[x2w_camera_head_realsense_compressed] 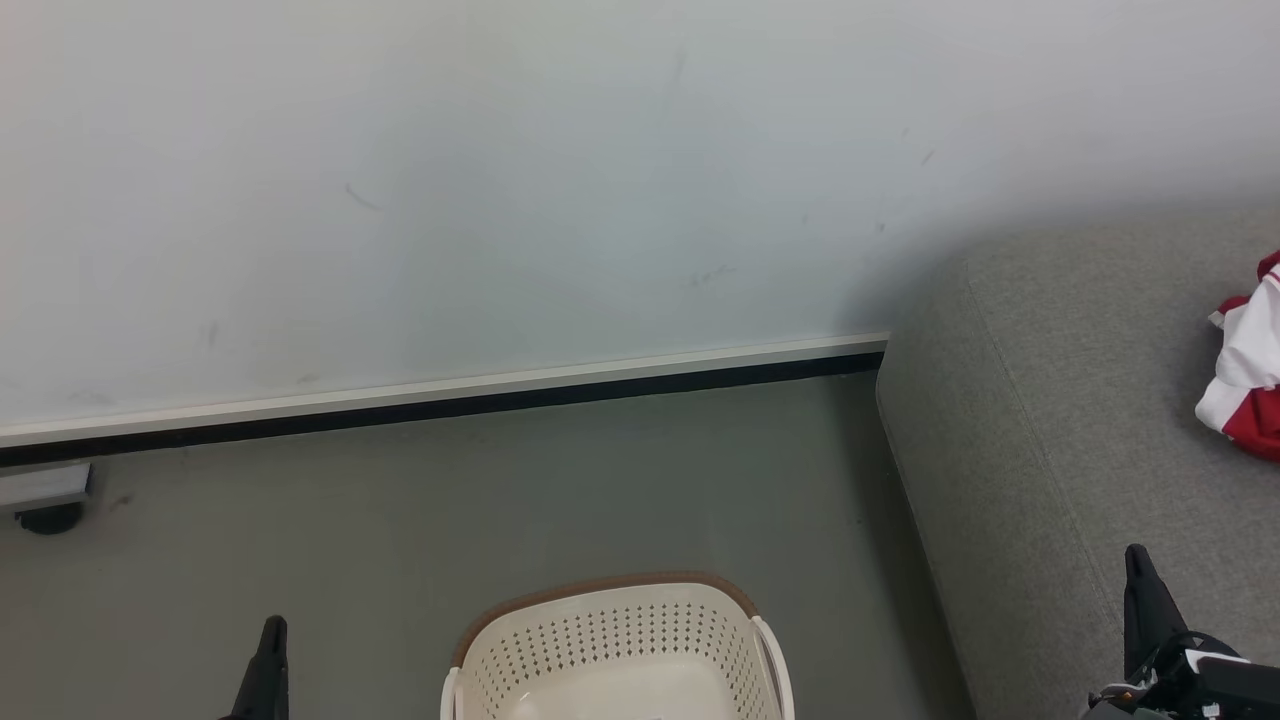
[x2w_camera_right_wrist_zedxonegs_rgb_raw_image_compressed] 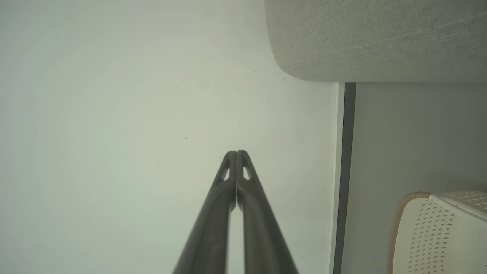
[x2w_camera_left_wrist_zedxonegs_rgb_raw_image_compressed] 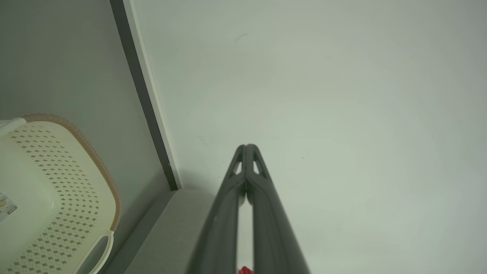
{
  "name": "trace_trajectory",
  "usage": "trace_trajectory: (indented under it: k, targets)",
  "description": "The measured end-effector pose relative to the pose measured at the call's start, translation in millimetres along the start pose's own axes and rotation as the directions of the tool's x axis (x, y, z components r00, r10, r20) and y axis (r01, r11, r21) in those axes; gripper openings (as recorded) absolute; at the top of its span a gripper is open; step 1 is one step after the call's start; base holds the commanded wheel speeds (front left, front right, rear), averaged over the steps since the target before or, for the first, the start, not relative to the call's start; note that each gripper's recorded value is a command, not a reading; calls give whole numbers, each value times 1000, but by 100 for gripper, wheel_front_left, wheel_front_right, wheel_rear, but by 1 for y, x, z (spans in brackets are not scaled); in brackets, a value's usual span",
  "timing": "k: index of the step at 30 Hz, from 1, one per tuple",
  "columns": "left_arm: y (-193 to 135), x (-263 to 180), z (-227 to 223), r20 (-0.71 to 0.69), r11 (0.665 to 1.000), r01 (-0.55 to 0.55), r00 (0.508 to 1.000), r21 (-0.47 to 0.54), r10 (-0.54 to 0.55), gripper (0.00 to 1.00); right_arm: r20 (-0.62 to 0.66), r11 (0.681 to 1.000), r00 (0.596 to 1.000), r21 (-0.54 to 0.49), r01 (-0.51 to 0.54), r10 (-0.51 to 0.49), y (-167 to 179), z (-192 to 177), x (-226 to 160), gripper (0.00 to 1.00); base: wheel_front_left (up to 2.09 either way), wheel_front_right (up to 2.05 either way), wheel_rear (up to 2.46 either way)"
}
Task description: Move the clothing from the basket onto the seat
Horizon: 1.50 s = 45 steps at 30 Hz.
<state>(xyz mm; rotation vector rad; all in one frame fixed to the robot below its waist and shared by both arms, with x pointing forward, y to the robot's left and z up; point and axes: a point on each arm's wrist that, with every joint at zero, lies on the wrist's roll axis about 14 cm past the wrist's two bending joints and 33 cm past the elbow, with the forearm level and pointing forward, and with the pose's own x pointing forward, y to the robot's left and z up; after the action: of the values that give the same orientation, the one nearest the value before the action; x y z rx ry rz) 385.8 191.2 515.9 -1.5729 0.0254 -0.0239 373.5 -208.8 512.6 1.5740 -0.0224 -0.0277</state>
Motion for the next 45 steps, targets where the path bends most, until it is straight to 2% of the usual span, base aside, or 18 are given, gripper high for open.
trace_trajectory:
  k: [45]
  targets:
    - [0,0,0,0,1000,0,1000,0,0,0,-1,1000,1000,-1,1,-1,0,0,0,0,0,0,0]
